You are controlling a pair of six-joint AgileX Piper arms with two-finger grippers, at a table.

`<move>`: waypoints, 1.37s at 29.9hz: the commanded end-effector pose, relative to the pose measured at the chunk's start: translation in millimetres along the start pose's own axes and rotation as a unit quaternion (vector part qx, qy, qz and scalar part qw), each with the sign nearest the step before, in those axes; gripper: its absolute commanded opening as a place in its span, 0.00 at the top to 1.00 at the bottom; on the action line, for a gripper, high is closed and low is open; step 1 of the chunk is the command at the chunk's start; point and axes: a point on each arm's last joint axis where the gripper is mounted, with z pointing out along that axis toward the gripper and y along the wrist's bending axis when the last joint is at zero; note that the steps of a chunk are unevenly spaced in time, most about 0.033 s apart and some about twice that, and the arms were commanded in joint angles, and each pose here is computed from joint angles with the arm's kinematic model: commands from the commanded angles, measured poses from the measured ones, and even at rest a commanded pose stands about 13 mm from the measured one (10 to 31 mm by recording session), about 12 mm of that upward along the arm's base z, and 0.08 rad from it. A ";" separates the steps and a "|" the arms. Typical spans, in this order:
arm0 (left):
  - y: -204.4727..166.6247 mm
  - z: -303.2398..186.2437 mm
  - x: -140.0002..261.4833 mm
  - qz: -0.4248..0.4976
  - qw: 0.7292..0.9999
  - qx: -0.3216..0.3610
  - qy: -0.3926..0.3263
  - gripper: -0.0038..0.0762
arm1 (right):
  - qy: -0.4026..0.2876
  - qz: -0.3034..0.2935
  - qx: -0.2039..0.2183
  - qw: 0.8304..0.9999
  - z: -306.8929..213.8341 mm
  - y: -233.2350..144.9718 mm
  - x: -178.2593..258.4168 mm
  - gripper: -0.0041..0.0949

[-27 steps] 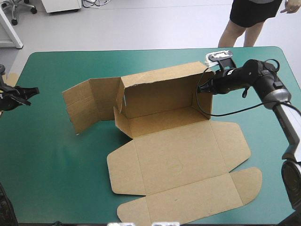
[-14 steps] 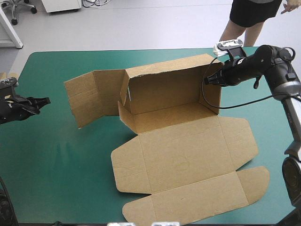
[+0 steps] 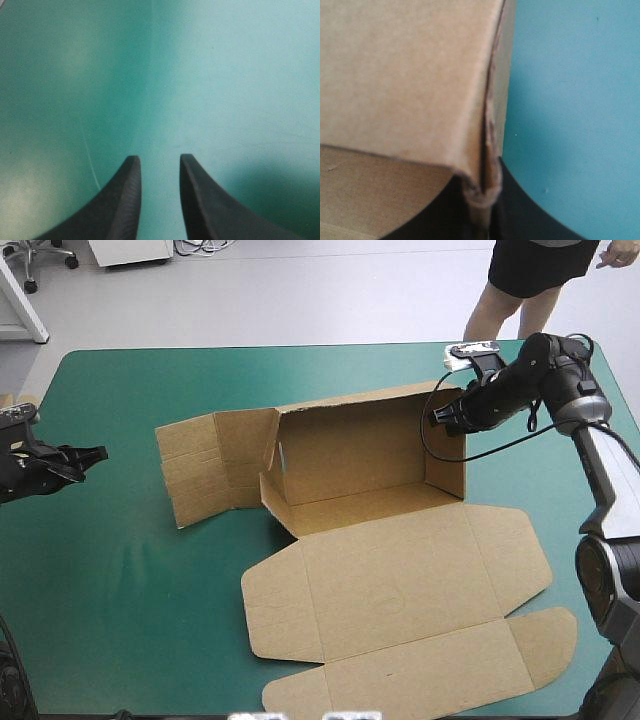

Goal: Fold the box

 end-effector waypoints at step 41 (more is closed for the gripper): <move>-7.6 -14.8 -15.4 0.001 0.998 0.022 -0.063 0.73 | -0.219 0.008 0.049 0.974 -37.1 20.8 73.2 0.41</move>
